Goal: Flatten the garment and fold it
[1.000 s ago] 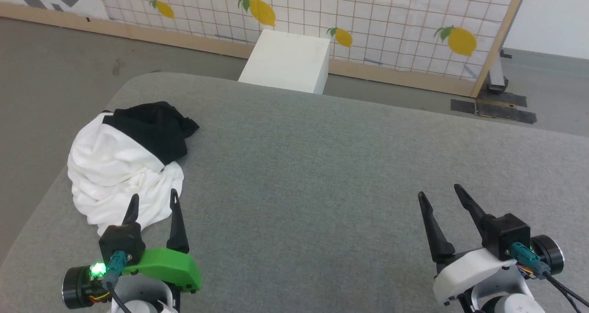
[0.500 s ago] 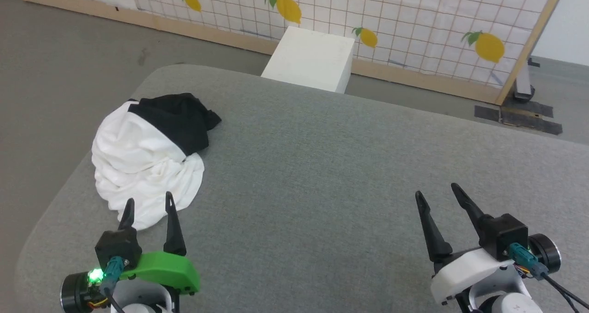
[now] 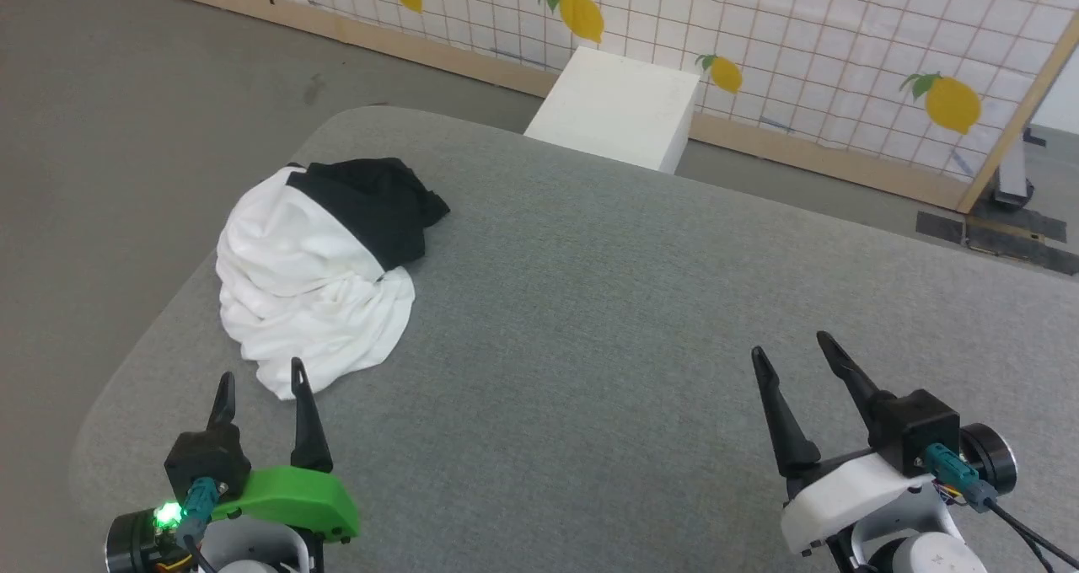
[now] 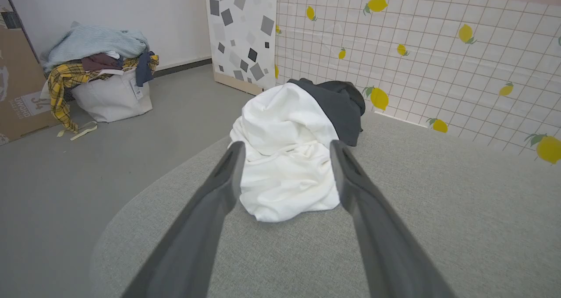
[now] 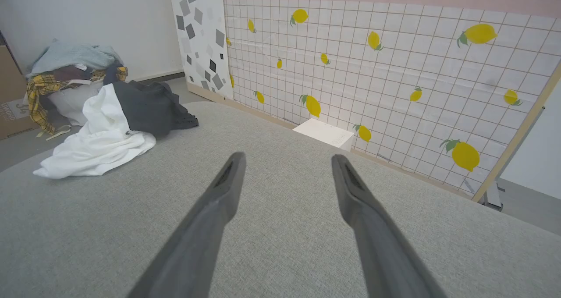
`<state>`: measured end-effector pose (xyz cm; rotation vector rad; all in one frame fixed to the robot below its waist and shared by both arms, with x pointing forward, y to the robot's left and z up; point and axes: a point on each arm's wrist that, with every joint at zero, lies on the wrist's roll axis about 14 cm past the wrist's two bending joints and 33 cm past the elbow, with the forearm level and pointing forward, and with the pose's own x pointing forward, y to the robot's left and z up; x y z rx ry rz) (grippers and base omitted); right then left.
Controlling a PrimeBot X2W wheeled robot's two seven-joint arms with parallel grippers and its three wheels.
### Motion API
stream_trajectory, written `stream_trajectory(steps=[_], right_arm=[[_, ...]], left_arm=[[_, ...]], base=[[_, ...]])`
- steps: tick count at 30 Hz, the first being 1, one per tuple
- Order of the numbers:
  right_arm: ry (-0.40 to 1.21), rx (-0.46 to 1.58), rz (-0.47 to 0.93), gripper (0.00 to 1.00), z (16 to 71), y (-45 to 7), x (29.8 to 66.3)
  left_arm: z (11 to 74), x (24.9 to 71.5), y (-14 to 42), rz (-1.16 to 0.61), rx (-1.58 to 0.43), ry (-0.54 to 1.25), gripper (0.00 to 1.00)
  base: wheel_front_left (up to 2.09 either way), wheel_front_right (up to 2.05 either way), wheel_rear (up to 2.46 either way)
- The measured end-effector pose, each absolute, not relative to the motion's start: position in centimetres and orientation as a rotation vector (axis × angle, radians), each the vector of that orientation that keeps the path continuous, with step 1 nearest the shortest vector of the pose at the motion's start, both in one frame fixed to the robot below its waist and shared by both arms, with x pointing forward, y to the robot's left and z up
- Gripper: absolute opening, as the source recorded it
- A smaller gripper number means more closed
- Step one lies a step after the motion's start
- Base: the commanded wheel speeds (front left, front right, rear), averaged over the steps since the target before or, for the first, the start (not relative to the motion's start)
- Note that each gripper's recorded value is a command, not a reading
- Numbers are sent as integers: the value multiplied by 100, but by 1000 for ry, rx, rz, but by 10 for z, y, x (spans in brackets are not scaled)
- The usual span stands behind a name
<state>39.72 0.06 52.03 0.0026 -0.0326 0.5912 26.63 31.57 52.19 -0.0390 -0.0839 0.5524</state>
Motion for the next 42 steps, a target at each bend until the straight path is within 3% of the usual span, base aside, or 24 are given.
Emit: stream_trajectory(steps=[37,42], right_arm=[[-62,50,822,100,526,81,382],[-63,58,834,100,525,87,386]], left_arm=[[515,177,373,856,-51,-114,100],[525,188,388,859,-66,-122,100]], base=[[0,0,0],[0,0,0]])
